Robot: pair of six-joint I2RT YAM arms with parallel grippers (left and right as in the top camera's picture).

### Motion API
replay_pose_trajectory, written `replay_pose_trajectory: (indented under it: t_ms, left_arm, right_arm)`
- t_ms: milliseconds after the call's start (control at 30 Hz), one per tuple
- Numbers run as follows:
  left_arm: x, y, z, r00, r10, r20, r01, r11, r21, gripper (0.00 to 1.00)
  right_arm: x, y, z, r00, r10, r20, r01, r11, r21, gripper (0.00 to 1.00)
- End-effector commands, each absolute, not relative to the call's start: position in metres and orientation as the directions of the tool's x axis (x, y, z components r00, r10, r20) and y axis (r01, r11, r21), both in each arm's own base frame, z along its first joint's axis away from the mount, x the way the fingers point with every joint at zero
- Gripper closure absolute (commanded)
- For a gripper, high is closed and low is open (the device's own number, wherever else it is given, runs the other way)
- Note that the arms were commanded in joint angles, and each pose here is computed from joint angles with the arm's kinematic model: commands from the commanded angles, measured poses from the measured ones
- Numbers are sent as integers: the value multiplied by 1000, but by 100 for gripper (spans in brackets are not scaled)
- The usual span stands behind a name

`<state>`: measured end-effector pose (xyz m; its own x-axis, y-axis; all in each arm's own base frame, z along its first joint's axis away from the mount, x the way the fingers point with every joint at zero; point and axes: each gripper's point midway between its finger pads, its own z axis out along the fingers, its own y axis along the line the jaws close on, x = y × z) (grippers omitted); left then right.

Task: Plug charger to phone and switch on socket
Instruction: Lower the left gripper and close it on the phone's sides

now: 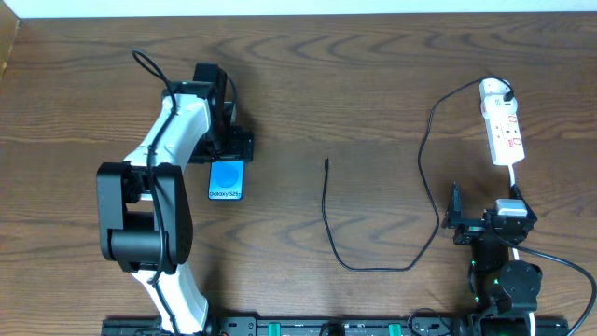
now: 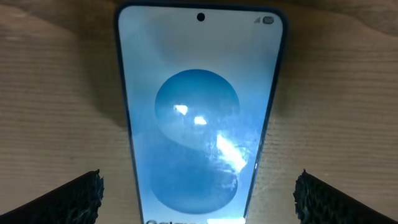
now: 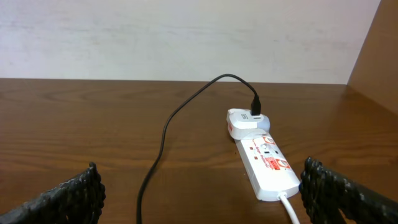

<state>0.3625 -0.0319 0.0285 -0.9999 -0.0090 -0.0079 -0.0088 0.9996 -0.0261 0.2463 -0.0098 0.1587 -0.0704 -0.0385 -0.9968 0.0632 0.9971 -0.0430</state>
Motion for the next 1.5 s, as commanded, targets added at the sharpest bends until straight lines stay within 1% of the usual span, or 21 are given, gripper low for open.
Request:
replay_pose_trajectory:
  t_ms: [0,600,1467]
  left_arm:
    - [357,-29,18,-1000,4,12,3,1000,-23,2]
    - [359,-30,2,-1000,-15,23,-16,1000,-22,2]
    - [357,-29,-5,-1000,-16,18,-16,1000,-23,2]
  right_arm:
    - [246,-10,159,-66,-32,-997,69,997,-37,1]
    - [246,-10,159,-66,-32,-997,69,997,-37,1]
    - [246,-10,159,-66,-32,-997,69,997,-37,1]
